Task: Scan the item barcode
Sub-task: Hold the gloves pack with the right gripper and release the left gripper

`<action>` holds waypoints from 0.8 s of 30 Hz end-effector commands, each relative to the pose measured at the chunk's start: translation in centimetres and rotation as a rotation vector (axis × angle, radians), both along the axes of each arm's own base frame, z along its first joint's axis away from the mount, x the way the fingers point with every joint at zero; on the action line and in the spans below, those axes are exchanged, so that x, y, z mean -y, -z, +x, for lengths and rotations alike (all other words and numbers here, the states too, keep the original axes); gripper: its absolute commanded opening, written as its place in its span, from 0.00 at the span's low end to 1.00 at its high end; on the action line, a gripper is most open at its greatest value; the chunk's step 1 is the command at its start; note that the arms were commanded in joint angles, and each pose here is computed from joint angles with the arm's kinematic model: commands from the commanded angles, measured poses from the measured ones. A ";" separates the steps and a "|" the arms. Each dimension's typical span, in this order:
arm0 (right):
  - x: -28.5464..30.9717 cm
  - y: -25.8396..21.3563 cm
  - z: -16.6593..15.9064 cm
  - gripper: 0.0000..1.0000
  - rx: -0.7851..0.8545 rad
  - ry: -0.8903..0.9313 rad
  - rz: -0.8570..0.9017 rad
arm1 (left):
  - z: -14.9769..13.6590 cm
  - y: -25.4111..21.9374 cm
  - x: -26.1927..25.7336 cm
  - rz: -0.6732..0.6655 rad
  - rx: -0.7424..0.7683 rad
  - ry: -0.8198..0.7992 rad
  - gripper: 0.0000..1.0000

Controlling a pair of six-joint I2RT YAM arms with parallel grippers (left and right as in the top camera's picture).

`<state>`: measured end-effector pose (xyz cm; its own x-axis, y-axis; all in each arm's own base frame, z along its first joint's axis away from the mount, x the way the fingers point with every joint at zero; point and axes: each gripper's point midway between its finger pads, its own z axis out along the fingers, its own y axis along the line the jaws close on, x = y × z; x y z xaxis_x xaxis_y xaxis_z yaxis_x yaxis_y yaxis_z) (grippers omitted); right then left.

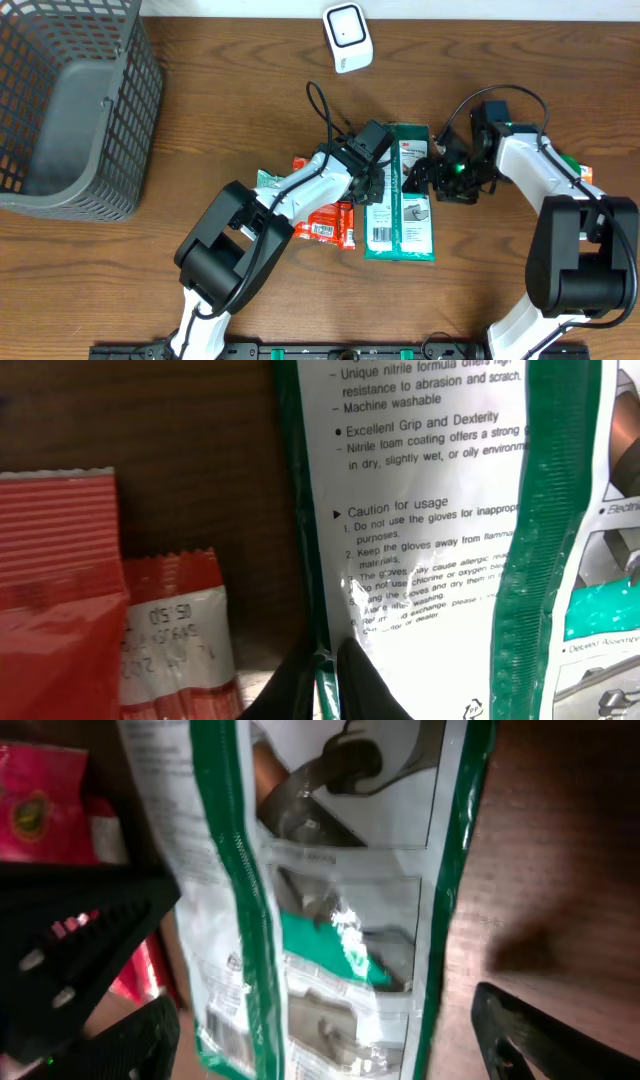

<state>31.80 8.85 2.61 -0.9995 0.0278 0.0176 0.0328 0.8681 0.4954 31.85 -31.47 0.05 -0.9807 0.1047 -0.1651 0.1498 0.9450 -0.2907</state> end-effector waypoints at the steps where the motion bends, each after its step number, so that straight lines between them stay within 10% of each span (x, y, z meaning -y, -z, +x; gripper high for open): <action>1: -0.1 0.7 -0.6 0.88 0.003 0.023 0.016 | -1.5 1.9 -0.8 0.033 -0.057 0.003 0.12; 24: -4.6 0.9 -1.4 0.42 0.110 0.006 0.357 | -1.5 2.0 -0.8 0.037 -0.054 0.017 0.11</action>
